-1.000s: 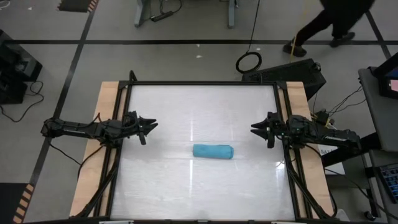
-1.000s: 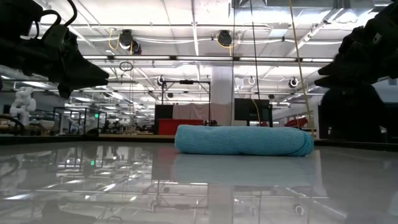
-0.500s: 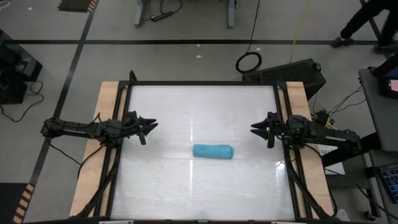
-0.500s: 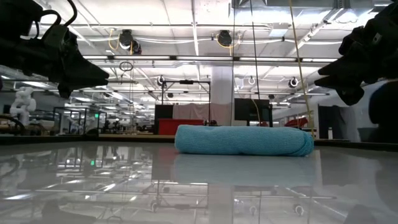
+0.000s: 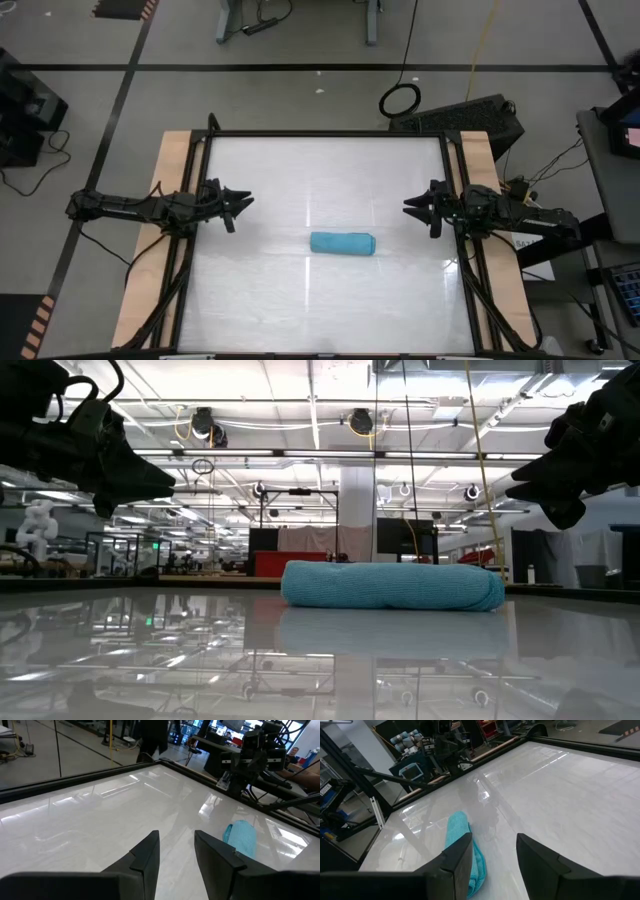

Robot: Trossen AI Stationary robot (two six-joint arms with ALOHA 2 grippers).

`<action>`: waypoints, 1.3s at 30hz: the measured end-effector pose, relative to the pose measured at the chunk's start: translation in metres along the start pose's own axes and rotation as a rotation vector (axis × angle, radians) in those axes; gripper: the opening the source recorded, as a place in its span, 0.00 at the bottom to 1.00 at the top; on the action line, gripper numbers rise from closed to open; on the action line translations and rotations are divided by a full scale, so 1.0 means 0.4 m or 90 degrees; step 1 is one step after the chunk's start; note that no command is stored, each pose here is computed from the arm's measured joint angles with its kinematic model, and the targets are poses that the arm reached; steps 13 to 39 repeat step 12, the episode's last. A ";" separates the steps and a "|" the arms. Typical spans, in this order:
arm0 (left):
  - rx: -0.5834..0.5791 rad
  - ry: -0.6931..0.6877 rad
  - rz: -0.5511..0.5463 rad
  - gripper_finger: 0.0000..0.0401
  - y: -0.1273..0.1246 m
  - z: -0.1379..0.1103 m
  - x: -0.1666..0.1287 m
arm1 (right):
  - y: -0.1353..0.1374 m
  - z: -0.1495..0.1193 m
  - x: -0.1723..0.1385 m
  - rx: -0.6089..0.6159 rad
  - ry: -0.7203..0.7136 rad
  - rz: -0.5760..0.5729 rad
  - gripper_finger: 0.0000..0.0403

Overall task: Roll towel
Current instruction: Return to Home Position

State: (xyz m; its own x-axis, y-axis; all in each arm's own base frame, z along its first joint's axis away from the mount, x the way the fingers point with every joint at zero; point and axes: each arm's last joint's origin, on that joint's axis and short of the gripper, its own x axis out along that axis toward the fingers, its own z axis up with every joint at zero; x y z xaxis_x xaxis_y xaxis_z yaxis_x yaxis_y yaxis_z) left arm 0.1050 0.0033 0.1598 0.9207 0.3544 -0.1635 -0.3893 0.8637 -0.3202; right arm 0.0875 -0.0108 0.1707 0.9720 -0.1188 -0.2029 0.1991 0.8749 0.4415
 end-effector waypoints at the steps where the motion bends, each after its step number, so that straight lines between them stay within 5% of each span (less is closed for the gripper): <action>1: 0.000 0.000 0.000 0.32 0.000 0.000 0.000 | 0.000 0.000 0.000 0.000 0.000 0.000 0.36; 39: 0.000 0.000 0.000 0.32 0.000 0.000 0.000 | 0.000 0.000 0.000 0.000 0.000 0.000 0.36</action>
